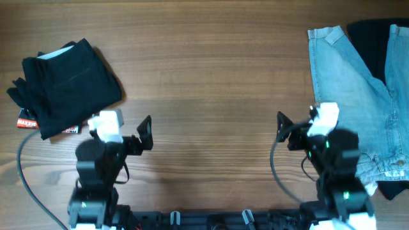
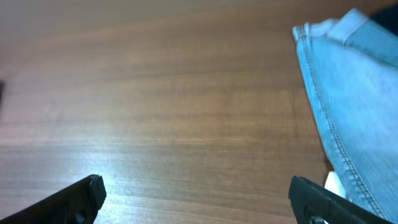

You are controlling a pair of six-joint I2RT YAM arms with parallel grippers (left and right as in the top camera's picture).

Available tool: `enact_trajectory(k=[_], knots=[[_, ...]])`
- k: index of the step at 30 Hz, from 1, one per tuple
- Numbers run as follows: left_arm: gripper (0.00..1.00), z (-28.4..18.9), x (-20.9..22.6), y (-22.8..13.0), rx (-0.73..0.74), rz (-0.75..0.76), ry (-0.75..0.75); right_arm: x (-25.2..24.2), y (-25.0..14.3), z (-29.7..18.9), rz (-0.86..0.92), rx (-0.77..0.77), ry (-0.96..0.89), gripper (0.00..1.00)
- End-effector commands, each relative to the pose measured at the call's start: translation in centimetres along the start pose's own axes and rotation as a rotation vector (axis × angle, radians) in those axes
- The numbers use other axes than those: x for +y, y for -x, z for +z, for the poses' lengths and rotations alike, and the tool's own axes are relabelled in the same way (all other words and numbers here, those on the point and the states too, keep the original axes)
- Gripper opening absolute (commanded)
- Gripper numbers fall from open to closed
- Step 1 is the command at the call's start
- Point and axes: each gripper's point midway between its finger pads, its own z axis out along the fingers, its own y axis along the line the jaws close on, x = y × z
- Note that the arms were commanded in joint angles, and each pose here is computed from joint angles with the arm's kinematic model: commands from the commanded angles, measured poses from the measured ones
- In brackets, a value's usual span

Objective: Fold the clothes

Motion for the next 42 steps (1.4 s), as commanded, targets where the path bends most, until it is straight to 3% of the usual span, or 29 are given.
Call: enact_trajectory(k=[1,5,8,10,11,12,22,27,29,30,33,34,37,40,42], knots=[[1.0,0.3,-0.5,2.6,0.105,-0.029,0.014,-0.7,0.8,1.2,0.002,0.149,-0.061,1.0],[1.0,0.4,-0.6,3.0,0.27,-0.06,0.048,-1.4,-0.8,3.2,-0.059,0.396,-0.098,1.0],[1.0,0.5,-0.5,2.9,0.299,-0.065,0.054,-1.8,-1.3,4.5,-0.065,0.435,-0.113,1.0],[1.0,0.5,-0.5,2.9,0.298,-0.065,0.054,-5.6,-1.3,4.4,-0.043,0.43,-0.344,1.0],[1.0,0.5,-0.5,2.9,0.298,-0.065,0.054,-8.8,-1.1,3.8,-0.001,0.404,-0.555,1.0],[1.0,0.5,-0.5,2.9,0.299,-0.065,0.054,-9.4,-1.1,4.1,-0.008,0.404,-0.586,1.0],[1.0,0.5,-0.5,2.9,0.301,-0.065,0.054,-17.3,-5.1,11.5,0.074,0.443,-0.699,0.98],[1.0,0.5,-0.5,2.9,0.3,-0.066,0.053,-18.6,-7.9,14.4,0.151,0.469,-0.623,0.94],[1.0,0.5,-0.5,2.9,0.3,-0.066,0.053,-18.7,-8.1,14.9,0.151,0.464,-0.623,0.89],[1.0,0.5,-0.5,2.9,0.3,-0.066,0.053,-18.8,-8.1,14.9,0.151,0.462,-0.627,0.8],[1.0,0.5,-0.5,2.9,0.3,-0.066,0.054,-19.3,-7.8,14.7,0.142,0.451,-0.657,0.47],[1.0,0.5,-0.5,2.9,0.299,-0.065,0.054,-19.5,-7.8,14.5,0.136,0.451,-0.674,0.3],[1.0,0.5,-0.5,2.9,0.299,-0.065,0.054,-19.5,-7.8,14.5,0.137,0.45,-0.674,0.04],[1.0,0.5,-0.5,2.9,0.299,-0.065,0.054,-19.5,-7.5,14.4,0.136,0.449,-0.673,0.04],[1.0,0.5,-0.5,2.9,0.298,-0.065,0.053,-19.2,-4.7,14.0,0.098,0.417,-0.662,0.04]])
